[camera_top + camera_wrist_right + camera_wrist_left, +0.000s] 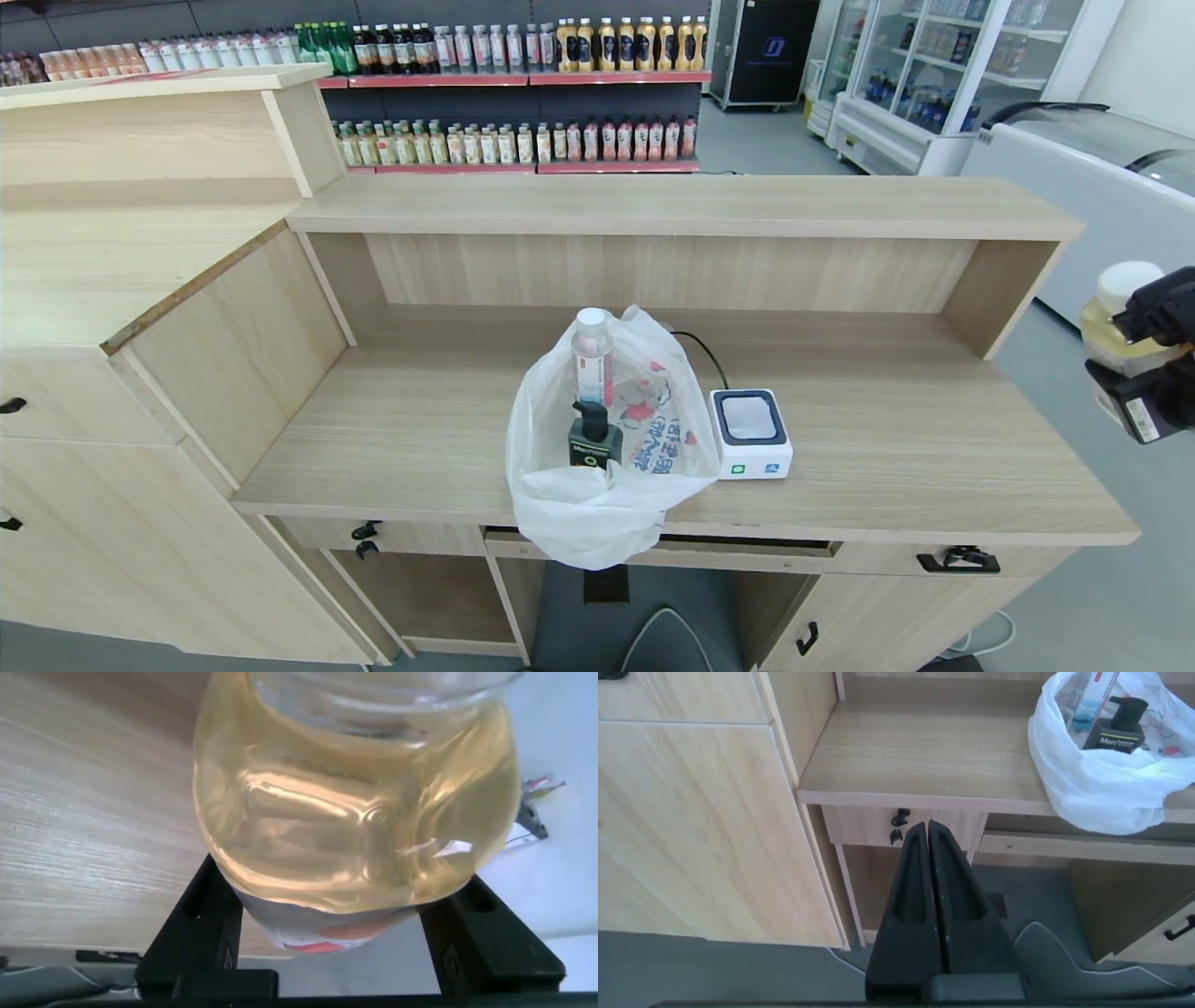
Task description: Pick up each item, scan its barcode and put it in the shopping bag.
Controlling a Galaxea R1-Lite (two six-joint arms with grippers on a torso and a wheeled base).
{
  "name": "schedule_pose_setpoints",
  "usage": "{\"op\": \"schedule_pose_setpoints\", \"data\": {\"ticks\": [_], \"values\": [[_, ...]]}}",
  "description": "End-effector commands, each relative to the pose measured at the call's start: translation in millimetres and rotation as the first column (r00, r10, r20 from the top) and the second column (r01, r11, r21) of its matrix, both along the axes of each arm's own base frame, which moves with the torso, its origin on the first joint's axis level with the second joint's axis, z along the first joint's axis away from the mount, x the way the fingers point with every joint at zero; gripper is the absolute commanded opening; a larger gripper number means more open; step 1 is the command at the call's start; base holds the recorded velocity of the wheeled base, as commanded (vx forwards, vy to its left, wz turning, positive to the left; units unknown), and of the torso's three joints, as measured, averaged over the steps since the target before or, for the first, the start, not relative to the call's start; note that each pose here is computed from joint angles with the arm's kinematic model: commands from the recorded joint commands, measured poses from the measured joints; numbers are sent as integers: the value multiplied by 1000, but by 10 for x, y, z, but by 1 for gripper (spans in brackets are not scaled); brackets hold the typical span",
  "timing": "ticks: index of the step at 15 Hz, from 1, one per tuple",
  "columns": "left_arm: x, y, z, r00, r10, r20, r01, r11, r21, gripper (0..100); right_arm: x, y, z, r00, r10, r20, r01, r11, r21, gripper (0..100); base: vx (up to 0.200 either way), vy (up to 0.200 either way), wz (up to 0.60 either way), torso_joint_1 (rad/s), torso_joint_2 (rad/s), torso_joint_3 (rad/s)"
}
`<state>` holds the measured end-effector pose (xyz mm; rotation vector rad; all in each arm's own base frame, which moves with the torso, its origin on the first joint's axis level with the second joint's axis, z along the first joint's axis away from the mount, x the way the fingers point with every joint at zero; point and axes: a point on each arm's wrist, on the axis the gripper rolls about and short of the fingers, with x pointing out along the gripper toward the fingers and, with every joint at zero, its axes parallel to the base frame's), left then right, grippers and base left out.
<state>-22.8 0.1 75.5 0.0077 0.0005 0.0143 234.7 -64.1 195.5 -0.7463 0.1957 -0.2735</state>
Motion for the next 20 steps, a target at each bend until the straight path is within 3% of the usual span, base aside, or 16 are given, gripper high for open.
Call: {"op": "schedule_pose_setpoints", "data": {"ticks": [1, 4, 8, 12, 15, 20], "values": [[0, 0, 0, 1000, 1, 0, -1, 1000, 0, 0, 49, -15, -55, 1000, 4, -8, -5, 1000, -16, 0, 0, 0, 600, -2, -2, 7], [0, 0, 0, 1000, 1, 0, -1, 1000, 0, 0, 59, -16, -62, 999, 45, 2, -45, 997, -57, 0, 0, 0, 600, -1, 4, 4], [0, 0, 0, 1000, 1, 0, -1, 1000, 0, 0, 103, -130, -128, 959, 285, -5, -284, 954, -95, 0, 0, 0, 0, 0, 0, 0], [0, 0, 0, 1000, 1, 0, -1, 1000, 0, 0, 204, -160, -304, 887, 458, -56, -461, 884, -78, 0, 0, 0, 0, 0, 0, 0], [0, 0, 0, 1000, 1, 0, -1, 1000, 0, 0, 253, -164, -399, 854, 514, -81, -520, 851, -74, 0, 0, 0, 0, 0, 0, 0], [0, 0, 0, 1000, 1, 0, -1, 1000, 0, 0, 300, -147, -492, 763, 640, -94, -646, 759, -75, 0, 0, 0, 0, 0, 0, 0]]}}
